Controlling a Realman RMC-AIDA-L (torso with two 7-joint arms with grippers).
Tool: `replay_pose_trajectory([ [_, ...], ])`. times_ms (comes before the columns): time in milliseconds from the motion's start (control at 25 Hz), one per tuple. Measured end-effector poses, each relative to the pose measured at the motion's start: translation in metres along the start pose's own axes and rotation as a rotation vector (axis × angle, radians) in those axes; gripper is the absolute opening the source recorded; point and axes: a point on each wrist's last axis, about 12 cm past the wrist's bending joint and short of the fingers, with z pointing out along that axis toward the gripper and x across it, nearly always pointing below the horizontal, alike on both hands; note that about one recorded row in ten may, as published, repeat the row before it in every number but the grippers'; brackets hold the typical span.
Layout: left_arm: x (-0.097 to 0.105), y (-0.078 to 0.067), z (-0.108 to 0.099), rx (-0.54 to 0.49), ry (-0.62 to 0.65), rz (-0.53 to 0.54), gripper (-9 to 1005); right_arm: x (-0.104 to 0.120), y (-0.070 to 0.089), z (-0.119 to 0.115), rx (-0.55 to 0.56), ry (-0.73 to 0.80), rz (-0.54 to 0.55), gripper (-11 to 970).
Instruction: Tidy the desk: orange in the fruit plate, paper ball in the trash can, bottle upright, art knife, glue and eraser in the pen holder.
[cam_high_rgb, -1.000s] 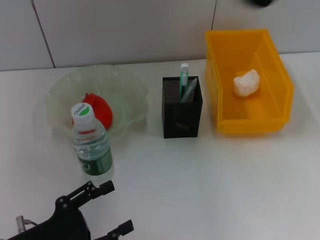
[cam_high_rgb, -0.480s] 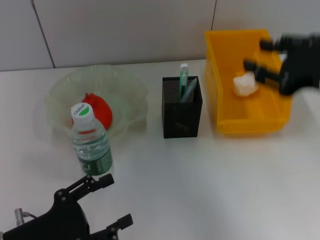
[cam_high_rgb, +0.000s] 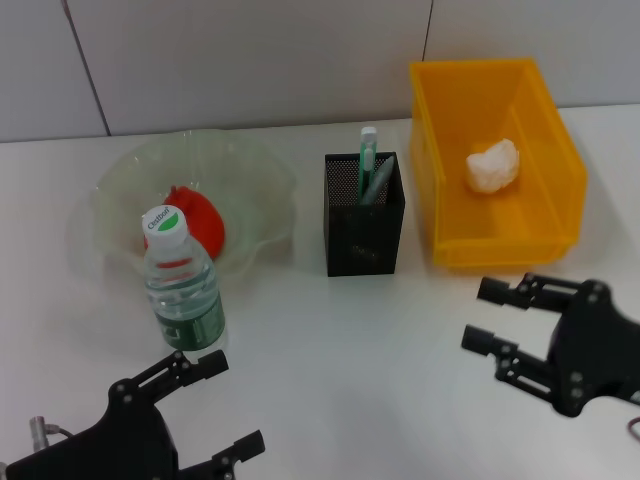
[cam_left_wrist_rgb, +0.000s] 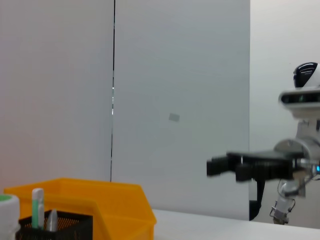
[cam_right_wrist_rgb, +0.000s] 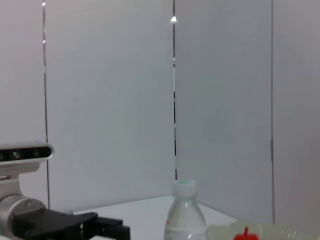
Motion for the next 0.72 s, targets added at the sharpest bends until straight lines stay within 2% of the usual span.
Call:
replay_pose_trajectory([
  [40, 0.000, 0.000, 0.000, 0.000, 0.000, 0.000, 813, 0.000, 0.000, 0.000, 0.000, 0.000, 0.000, 503],
  [240, 0.001, 0.001, 0.004, 0.002, 0.008, -0.005, 814, 0.030, -0.004, 0.016, 0.019, 0.038, 0.103, 517],
  [400, 0.004, 0.002, 0.006, -0.012, 0.026, -0.008, 814, 0.042, -0.001, 0.026, 0.004, 0.059, 0.054, 528],
  [520, 0.005, 0.003, 0.007, -0.014, 0.037, -0.010, 814, 0.047, 0.004, 0.030, -0.015, 0.037, 0.006, 748],
  [720, 0.007, 0.002, 0.008, -0.010, 0.045, -0.013, 814, 0.048, 0.006, 0.033, -0.022, 0.002, 0.024, 801],
])
